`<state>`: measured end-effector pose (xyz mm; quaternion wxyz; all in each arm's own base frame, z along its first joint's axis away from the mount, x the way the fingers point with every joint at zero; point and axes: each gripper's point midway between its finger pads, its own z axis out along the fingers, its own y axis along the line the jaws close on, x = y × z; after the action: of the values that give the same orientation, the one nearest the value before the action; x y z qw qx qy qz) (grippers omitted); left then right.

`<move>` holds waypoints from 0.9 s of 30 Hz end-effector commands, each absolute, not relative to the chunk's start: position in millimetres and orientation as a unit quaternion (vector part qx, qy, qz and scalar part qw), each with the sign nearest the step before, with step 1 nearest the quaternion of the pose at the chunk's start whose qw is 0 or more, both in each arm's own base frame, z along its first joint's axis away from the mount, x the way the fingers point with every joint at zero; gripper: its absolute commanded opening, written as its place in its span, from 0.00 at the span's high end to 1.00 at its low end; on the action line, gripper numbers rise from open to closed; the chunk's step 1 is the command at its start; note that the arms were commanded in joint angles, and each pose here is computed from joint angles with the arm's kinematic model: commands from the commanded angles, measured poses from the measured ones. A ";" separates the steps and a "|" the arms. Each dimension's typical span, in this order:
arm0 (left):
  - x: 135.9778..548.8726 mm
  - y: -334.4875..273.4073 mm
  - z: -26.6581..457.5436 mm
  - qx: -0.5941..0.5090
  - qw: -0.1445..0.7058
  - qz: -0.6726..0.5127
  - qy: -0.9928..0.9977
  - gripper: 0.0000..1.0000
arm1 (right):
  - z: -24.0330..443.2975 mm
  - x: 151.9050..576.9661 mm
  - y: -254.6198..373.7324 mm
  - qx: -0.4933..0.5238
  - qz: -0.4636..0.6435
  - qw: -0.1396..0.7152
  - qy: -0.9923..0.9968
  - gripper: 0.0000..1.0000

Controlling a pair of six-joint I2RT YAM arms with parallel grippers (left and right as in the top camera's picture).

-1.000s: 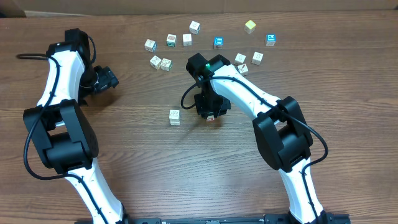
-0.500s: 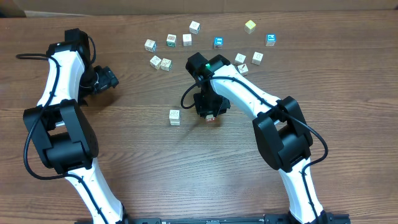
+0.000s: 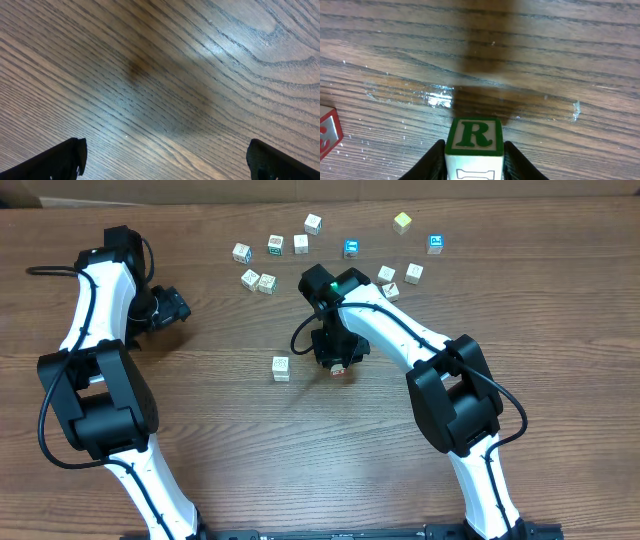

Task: Form a tower
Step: 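Lift the 'R' block and carry it over the center stack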

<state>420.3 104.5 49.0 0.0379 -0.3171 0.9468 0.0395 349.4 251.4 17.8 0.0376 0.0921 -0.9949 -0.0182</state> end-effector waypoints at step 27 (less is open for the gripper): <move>420.8 102.8 44.8 -0.309 0.033 0.043 0.950 0.00 | 171.5 367.2 286.1 0.042 -0.099 -0.040 -0.993 0.84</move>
<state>420.4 104.6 49.0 0.0379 -0.3171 0.9468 0.0395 370.6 272.1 144.1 -0.0210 0.0794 -0.9945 -0.0648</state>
